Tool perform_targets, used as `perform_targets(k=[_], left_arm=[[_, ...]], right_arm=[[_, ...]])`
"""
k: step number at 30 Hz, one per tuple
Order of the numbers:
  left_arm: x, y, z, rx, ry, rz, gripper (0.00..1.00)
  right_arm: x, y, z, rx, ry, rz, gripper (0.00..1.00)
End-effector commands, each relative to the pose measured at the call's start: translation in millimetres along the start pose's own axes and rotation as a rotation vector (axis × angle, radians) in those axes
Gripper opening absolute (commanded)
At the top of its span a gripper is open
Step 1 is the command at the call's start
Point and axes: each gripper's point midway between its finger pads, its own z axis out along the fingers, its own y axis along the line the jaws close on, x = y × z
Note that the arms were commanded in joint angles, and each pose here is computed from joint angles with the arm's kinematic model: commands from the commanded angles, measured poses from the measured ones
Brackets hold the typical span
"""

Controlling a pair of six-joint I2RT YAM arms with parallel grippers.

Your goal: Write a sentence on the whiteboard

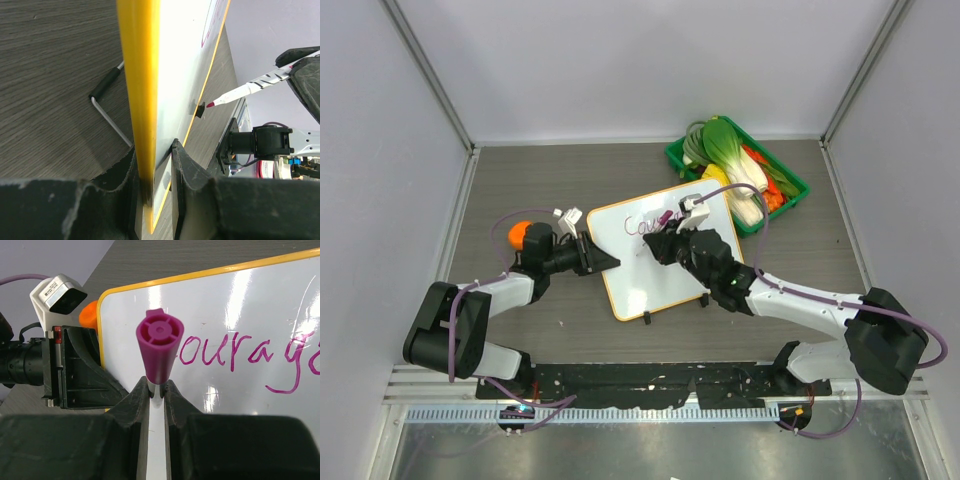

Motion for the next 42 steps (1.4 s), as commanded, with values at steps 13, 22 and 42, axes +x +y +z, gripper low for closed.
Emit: perform_targets(k=[13,22,42], left_arm=[[20,55,-2,-0.228,0.027,0.018,0.0],[22,54,-1,-0.225,0.031,0.017,0.0],[20,54,-2,-0.226,0.026,0.02,0.0]], right_arm=[[-7,12,7,-0.057,-0.046,0.02,0.01],[1,13,14,-0.07,-0.028,0.007,0.01],[6,-18,10,0.059,-0.007,-0.046,0.01]])
